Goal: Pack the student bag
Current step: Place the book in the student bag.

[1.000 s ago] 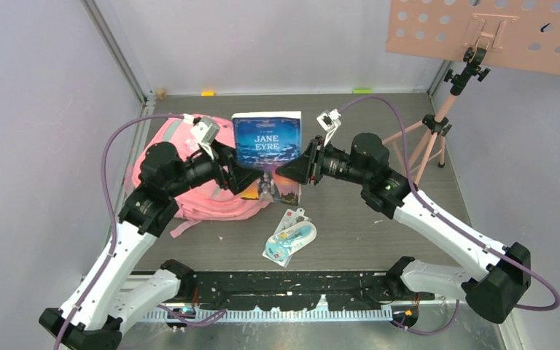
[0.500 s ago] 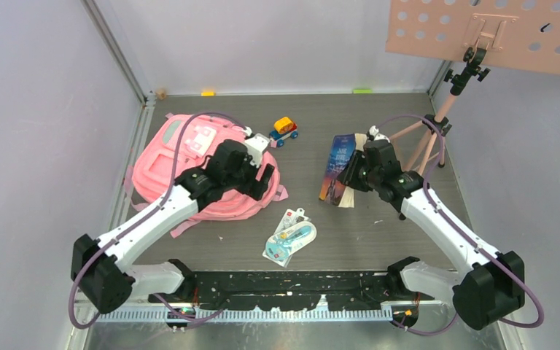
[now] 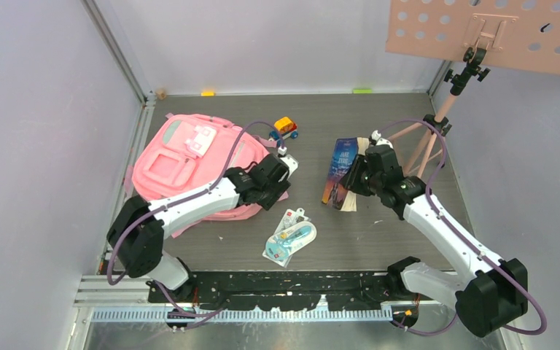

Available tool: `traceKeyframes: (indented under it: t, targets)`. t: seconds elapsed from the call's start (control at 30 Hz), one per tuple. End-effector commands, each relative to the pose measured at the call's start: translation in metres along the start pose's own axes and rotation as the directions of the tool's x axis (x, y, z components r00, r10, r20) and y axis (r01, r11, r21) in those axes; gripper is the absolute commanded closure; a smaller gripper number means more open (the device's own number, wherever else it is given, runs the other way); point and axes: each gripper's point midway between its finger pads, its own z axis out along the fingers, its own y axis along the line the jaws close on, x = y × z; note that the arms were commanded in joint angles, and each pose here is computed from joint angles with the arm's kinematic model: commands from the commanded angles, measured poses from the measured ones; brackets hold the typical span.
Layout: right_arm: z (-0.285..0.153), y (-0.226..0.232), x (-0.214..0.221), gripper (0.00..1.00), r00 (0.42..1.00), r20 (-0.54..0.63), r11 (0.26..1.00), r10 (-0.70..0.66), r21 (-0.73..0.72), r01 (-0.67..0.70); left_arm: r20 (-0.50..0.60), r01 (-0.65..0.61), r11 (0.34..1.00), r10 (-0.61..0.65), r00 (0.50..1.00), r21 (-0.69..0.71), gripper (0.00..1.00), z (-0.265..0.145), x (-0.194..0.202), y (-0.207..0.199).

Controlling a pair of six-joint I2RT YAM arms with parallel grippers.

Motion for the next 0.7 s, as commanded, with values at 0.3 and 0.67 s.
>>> traceKeyframes:
  t: [0.3,0.67]
  targets:
    - [-0.017,0.039,-0.050,1.00,0.980,0.198,0.986,0.035,-0.165,-0.002,-0.040,-0.021,0.999,0.020,0.999,-0.033,0.50,0.021,-0.006,0.001]
    - [-0.017,0.038,-0.047,1.00,0.980,0.195,0.986,0.035,-0.166,-0.003,-0.002,-0.005,0.969,0.005,1.000,-0.248,0.66,0.004,-0.014,0.042]
